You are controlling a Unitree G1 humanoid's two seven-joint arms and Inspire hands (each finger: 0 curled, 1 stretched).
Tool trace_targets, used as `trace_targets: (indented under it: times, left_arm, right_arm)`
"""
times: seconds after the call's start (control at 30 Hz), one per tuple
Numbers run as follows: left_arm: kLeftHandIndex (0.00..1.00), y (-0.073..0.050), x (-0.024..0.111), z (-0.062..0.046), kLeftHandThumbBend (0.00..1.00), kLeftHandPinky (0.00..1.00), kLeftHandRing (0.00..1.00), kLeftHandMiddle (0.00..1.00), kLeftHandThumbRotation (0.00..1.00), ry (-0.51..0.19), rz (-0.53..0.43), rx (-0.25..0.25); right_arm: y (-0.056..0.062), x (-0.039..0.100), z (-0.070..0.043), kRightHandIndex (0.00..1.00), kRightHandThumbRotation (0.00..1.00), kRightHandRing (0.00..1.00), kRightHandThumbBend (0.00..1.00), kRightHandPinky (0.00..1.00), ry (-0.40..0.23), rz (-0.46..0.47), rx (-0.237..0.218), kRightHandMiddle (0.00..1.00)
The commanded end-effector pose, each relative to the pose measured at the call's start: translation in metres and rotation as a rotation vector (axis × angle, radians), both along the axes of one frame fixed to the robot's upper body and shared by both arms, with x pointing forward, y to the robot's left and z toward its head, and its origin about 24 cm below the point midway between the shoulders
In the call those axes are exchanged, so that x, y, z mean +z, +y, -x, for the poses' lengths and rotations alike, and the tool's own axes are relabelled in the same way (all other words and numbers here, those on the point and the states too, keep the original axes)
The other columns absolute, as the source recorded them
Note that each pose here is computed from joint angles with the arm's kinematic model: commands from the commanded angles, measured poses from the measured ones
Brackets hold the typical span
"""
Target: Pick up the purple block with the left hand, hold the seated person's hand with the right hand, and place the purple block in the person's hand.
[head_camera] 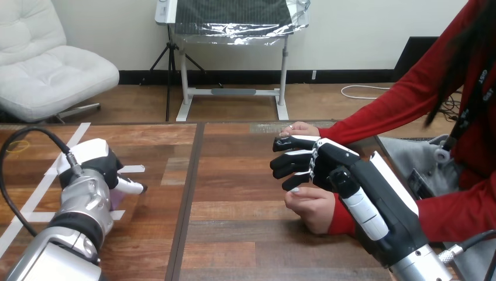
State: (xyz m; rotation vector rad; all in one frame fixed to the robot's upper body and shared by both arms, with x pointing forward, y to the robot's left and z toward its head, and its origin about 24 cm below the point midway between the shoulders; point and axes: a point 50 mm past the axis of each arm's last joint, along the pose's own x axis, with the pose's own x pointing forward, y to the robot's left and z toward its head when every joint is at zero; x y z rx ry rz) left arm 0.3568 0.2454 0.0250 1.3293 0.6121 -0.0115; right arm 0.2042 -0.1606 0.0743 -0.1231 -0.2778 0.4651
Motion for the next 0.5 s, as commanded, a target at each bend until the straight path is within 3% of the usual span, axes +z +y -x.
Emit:
trace_targets:
  times: [0.0, 0.47]
  left_arm:
    - [0.76, -0.0133, 0.0376, -0.0241, 0.69, 0.69, 0.76, 0.78, 0.35, -0.149, 0.006, -0.048]
    - [0.72, -0.0134, 0.0410, -0.0253, 0.69, 0.62, 0.68, 0.71, 0.31, -0.213, 0.042, -0.040]
  right_arm:
    - [0.0011, 0.0200, -0.0039, 0.74, 0.94, 0.67, 0.88, 0.59, -0.098, -0.011, 0.007, 0.68]
    - [0.0006, 0.0188, -0.0042, 0.75, 0.95, 0.67, 0.88, 0.60, -0.094, -0.011, 0.004, 0.68]
